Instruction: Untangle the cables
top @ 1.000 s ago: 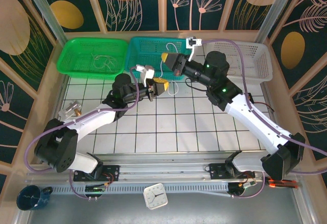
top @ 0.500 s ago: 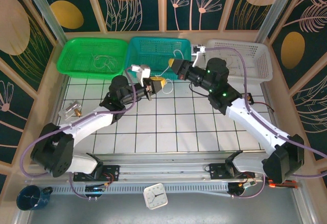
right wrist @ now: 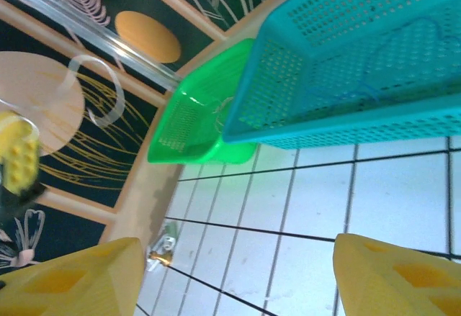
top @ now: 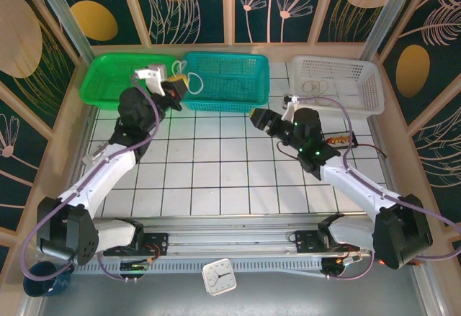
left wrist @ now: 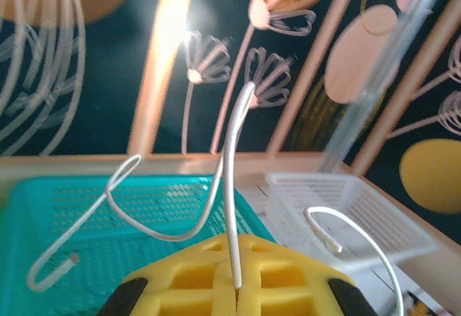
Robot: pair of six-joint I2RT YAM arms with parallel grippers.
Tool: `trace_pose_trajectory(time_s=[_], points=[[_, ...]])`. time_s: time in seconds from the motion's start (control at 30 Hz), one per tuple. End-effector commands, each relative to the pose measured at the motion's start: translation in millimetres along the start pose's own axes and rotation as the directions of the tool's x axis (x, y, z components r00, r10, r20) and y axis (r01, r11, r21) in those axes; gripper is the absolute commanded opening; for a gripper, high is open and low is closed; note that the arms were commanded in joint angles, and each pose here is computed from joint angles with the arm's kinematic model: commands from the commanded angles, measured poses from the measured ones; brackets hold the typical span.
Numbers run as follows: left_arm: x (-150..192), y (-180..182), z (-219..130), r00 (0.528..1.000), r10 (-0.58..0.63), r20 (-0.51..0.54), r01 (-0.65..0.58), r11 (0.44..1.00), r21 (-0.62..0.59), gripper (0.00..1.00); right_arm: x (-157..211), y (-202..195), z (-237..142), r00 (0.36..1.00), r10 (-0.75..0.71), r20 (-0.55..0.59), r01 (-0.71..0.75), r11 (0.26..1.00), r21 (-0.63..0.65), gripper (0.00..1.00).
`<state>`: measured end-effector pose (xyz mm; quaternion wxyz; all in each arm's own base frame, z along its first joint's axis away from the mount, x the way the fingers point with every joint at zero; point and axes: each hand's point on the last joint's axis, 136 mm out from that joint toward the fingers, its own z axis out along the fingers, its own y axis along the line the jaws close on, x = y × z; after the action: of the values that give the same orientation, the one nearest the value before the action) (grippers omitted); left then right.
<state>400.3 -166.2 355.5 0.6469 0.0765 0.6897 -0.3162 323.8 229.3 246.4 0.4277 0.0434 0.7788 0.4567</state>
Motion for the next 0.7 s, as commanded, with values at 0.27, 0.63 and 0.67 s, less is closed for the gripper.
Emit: trace_pose_trajectory(time_s=[0.27, 0.63, 0.67], points=[[-50, 114, 28, 0.999, 0.053, -0.010, -0.054, 0.951, -0.305, 0.00, 2, -19, -29, 0.998, -0.044, 0.047, 0.040, 0.995, 0.088, 0.72], [0, 252, 28, 0.997, -0.066, -0.042, 0.030, 0.822, -0.568, 0.00, -4, -40, -57, 0.992, -0.108, 0.067, 0.091, 0.972, 0.217, 0.73], [7, 263, 26, 0.995, -0.084, -0.052, 0.038, 0.810, -0.585, 0.00, -5, -41, -59, 0.991, -0.112, 0.069, 0.094, 0.970, 0.225, 0.73]])
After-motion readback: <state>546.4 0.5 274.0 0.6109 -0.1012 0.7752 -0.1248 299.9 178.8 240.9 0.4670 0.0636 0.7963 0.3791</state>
